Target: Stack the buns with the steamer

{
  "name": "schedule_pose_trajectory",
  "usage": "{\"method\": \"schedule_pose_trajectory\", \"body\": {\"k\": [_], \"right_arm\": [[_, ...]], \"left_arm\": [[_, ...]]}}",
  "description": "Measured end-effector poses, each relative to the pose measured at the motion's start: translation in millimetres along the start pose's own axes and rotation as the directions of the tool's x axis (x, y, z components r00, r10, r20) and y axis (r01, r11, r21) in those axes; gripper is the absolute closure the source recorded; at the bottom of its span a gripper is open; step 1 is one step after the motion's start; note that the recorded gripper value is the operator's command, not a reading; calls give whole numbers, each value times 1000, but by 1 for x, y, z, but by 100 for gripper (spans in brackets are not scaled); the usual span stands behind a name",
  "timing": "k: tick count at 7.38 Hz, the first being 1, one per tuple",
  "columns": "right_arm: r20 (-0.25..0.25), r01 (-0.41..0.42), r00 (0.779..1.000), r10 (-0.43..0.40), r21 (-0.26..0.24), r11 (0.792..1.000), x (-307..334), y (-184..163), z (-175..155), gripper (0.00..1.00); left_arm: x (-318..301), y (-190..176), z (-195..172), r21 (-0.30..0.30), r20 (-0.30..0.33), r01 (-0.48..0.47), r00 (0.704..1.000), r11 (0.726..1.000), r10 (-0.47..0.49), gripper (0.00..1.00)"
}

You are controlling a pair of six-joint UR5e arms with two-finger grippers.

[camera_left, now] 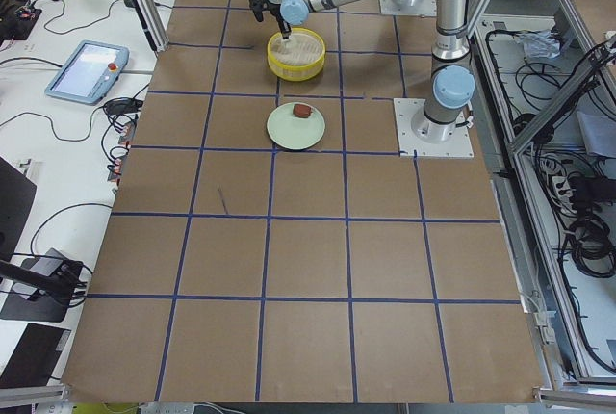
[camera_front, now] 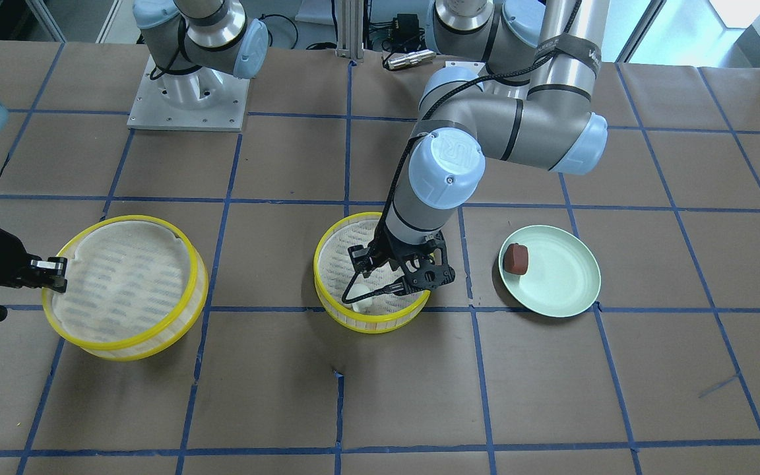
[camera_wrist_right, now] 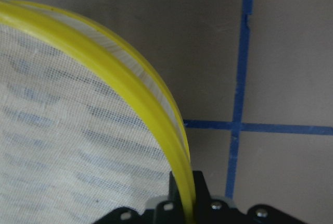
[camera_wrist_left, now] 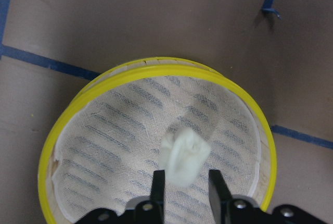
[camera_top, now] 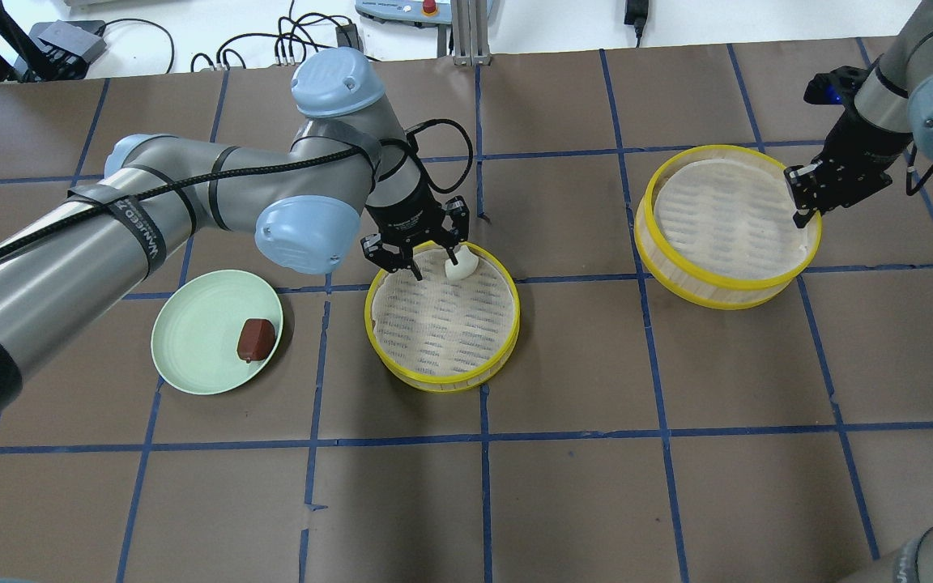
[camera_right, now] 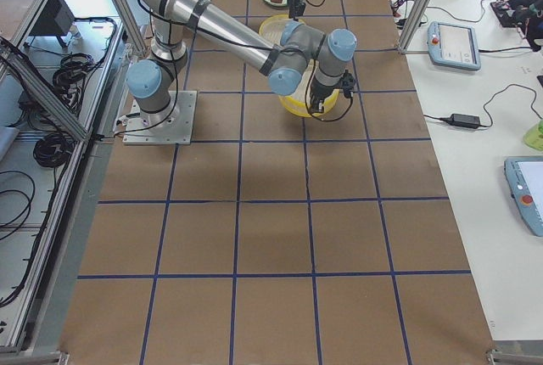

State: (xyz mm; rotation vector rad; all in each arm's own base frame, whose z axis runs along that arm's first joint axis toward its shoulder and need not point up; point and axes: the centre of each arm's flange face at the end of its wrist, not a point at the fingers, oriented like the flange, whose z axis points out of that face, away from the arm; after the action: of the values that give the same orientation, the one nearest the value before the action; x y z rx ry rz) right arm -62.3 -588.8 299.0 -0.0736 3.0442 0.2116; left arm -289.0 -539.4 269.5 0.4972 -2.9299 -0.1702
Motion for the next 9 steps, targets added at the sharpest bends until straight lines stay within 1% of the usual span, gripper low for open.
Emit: {"method": "schedule_pose_trajectory", "body": {"k": [1,2,3,4,5,6,7,8,9], "right_arm": [[9,12,1000,-12,-8,1000,-25,2,4,94],[7,7,1000,-7,-11,1000,-54,5,6,94],[-3,1,1000,-1,-9,1000,-89,7,7,94],[-17,0,1000,0,2,1000,-135,8,9,94],[-30,-8,1000,9,19,1000,-182,11,12,94],[-39,-23,999,25,46,999,-229,16,16,94],[-43,-49,998,52,72,996,-271,23,22,94],[-45,-71,996,76,95,993,-310,31,30,94],[-50,-79,995,85,113,991,-342,40,38,94]], "left_arm": [[1,0,-1,5,-1,-8,1000,1000,8,0],[-5,-4,-9,29,11,-53,999,998,52,0],[-27,-19,-23,65,55,-127,991,990,124,0],[-64,-35,-41,85,106,-194,977,977,184,0],[-110,-43,-55,80,135,-255,961,964,243,1],[-155,-44,-55,52,146,-296,947,954,286,2],[-193,-45,-44,23,146,-315,940,949,308,5],[-218,-45,-33,4,159,-323,934,946,319,6],[-234,-44,-22,-24,195,-325,926,946,323,7]]}}
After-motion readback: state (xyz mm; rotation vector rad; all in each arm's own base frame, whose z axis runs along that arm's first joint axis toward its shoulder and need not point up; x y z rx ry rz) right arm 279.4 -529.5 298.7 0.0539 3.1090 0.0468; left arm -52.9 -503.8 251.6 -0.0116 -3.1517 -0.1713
